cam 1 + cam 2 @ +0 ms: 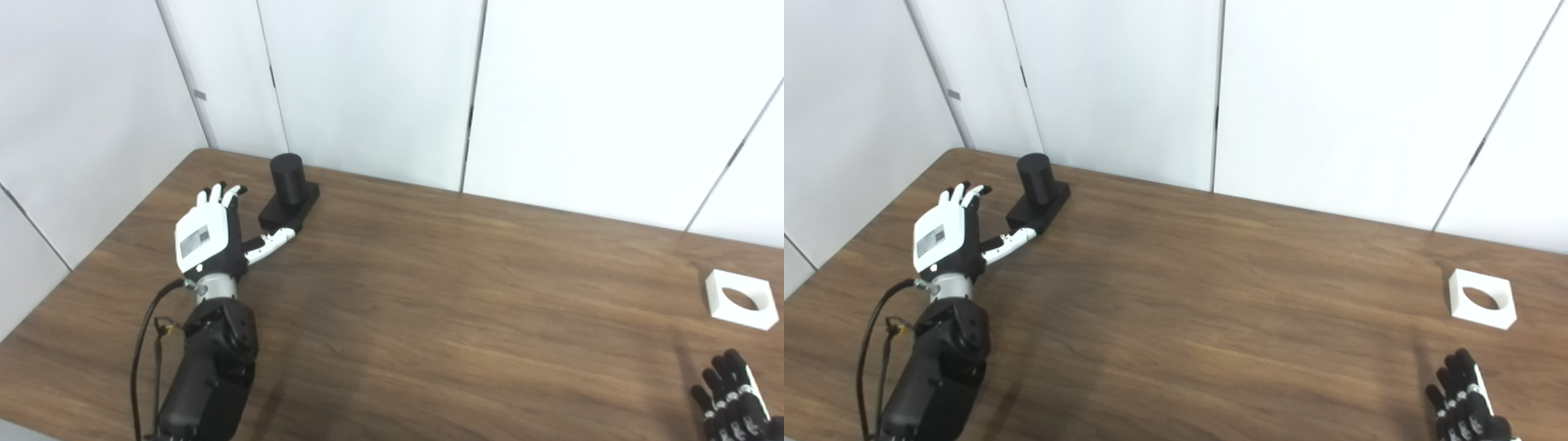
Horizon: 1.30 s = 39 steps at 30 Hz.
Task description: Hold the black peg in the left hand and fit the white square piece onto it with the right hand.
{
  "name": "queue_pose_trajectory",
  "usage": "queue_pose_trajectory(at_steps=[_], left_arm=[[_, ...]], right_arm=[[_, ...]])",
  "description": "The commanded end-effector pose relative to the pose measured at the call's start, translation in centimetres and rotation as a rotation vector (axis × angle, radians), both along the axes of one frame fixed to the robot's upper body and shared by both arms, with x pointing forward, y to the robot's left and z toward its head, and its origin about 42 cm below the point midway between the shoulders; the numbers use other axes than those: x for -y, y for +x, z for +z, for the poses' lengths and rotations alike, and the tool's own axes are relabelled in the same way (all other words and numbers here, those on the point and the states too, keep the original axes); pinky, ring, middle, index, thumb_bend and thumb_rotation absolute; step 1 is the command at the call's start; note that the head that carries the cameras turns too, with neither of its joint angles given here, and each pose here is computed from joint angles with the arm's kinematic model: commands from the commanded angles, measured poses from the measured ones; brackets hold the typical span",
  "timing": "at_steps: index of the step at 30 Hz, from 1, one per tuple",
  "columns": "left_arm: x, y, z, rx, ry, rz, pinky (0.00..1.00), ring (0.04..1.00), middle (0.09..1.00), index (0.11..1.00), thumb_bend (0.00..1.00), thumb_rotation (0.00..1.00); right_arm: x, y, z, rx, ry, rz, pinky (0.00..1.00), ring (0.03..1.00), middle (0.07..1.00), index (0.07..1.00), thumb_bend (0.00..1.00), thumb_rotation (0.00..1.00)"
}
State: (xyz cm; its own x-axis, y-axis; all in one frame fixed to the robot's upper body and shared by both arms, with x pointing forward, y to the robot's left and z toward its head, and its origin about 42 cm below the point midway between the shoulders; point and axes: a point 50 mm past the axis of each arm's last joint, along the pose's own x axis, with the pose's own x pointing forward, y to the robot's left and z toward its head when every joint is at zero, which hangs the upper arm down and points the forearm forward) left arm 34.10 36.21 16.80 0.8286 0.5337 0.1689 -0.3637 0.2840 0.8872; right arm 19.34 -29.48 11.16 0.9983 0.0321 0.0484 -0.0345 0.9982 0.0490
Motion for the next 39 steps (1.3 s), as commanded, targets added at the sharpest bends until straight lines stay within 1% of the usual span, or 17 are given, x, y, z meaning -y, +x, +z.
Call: queue_pose_trajectory(at_steps=[1, 4, 7, 10, 13, 15, 23, 29, 35, 39], left_arm=[[-0.7, 1.9, 2.5, 0.088, 0.055, 0.012, 0.95, 0.984, 0.961, 0.848, 0.86, 0.69], [-1.0, 3.2, 2.3, 0.080, 0.063, 0.025, 0.94, 0.976, 0.956, 0.845, 0.88, 0.69], [-1.1, 4.5, 2.1, 0.054, 0.071, 0.027, 0.94, 0.977, 0.962, 0.858, 0.87, 0.67], [-1.3, 5.6, 2.0, 0.013, 0.088, 0.025, 0.95, 0.986, 0.972, 0.880, 0.90, 0.71], [-1.1, 6.7, 1.9, -0.008, 0.073, 0.018, 0.96, 0.989, 0.971, 0.880, 0.92, 0.71], [-0.8, 7.3, 1.8, -0.016, 0.054, 0.014, 0.95, 0.984, 0.967, 0.875, 0.94, 0.71], [-0.4, 8.7, 1.0, -0.041, 0.029, 0.000, 0.92, 0.959, 0.941, 0.853, 0.98, 0.73], [-0.9, 9.5, 0.2, -0.080, 0.038, 0.028, 0.92, 0.945, 0.924, 0.829, 0.96, 0.73], [-1.3, 10.2, -0.3, -0.121, 0.089, 0.049, 0.91, 0.927, 0.916, 0.823, 0.93, 0.72], [-1.4, 10.5, -0.6, -0.151, 0.134, 0.057, 0.90, 0.926, 0.918, 0.835, 0.93, 0.74]], right_arm=[[-0.3, -0.1, 0.3, 0.007, -0.006, 0.007, 1.00, 1.000, 1.000, 1.000, 0.77, 1.00], [-0.4, -0.1, 0.4, 0.009, -0.006, 0.009, 1.00, 1.000, 1.000, 1.000, 0.77, 1.00], [-0.4, -0.2, 0.4, 0.013, -0.008, 0.009, 1.00, 1.000, 1.000, 1.000, 0.76, 1.00], [-0.5, -0.3, 0.4, 0.014, -0.008, 0.010, 1.00, 1.000, 1.000, 1.000, 0.77, 1.00], [-0.5, -0.3, 0.4, 0.021, -0.008, 0.016, 1.00, 1.000, 1.000, 1.000, 0.75, 1.00], [-0.6, -0.3, 0.4, 0.022, -0.007, 0.017, 1.00, 1.000, 1.000, 1.000, 0.75, 1.00], [-0.9, -0.4, 0.6, 0.014, -0.022, 0.011, 1.00, 1.000, 1.000, 1.000, 0.75, 1.00], [-1.1, -0.5, 0.7, 0.013, -0.025, 0.008, 1.00, 1.000, 1.000, 1.000, 0.73, 1.00], [-1.2, -0.4, 0.6, 0.014, -0.032, 0.004, 1.00, 1.000, 1.000, 1.000, 0.69, 1.00], [-1.3, -0.5, 0.6, 0.018, -0.024, 0.011, 1.00, 1.000, 1.000, 1.000, 0.68, 1.00]])
